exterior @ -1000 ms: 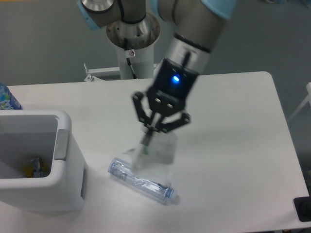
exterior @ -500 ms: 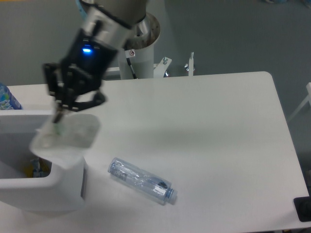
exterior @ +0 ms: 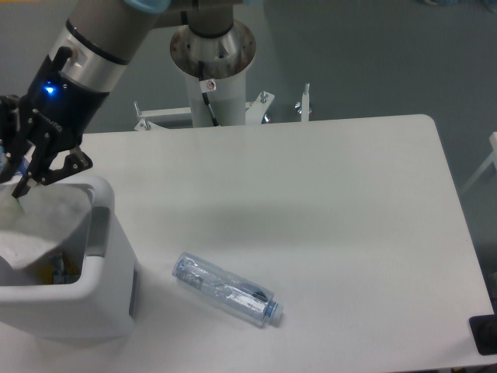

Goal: Place the trash in the trash can
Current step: 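Open the gripper to drop the tissue into the bin, then move the gripper over the clear plastic bottle and lower it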

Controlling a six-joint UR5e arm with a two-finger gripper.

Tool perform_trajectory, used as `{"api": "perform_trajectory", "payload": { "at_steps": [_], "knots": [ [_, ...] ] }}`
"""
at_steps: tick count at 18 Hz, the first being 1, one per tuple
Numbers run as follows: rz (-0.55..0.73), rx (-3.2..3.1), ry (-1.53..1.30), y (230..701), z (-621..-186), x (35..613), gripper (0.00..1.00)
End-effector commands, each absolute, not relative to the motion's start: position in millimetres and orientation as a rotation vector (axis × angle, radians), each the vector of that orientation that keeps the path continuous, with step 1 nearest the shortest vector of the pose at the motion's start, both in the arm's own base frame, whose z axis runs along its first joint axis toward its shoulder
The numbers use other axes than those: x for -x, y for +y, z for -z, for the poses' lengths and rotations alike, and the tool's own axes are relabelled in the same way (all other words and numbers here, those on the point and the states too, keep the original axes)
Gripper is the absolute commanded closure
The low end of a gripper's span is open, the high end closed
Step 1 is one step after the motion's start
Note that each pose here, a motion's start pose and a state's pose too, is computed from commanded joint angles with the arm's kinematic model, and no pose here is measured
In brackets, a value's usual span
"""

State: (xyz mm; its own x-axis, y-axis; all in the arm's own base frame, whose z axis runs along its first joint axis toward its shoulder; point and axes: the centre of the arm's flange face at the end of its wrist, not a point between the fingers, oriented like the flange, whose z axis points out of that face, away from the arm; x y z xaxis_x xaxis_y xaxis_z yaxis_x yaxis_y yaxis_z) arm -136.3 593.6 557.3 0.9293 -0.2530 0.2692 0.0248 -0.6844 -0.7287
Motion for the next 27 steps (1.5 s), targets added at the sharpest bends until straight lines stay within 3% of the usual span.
{"api": "perform_trajectory", "payload": {
  "at_steps": [4,10,16,19,23,27],
  "knots": [
    [0.433,2.311,0.103,595,-548,152,0.00],
    [0.356,2.350,-0.242,561,-515,287,0.00],
    [0.418,2.376,-0.529,549,-449,376,0.00],
    [0.377,2.442,-0.612,548,-419,389,0.00],
    [0.319,2.475,-1.003,546,-384,407,0.00],
    [0.261,2.527,-1.162,547,-344,416,0.00]
  ]
}}
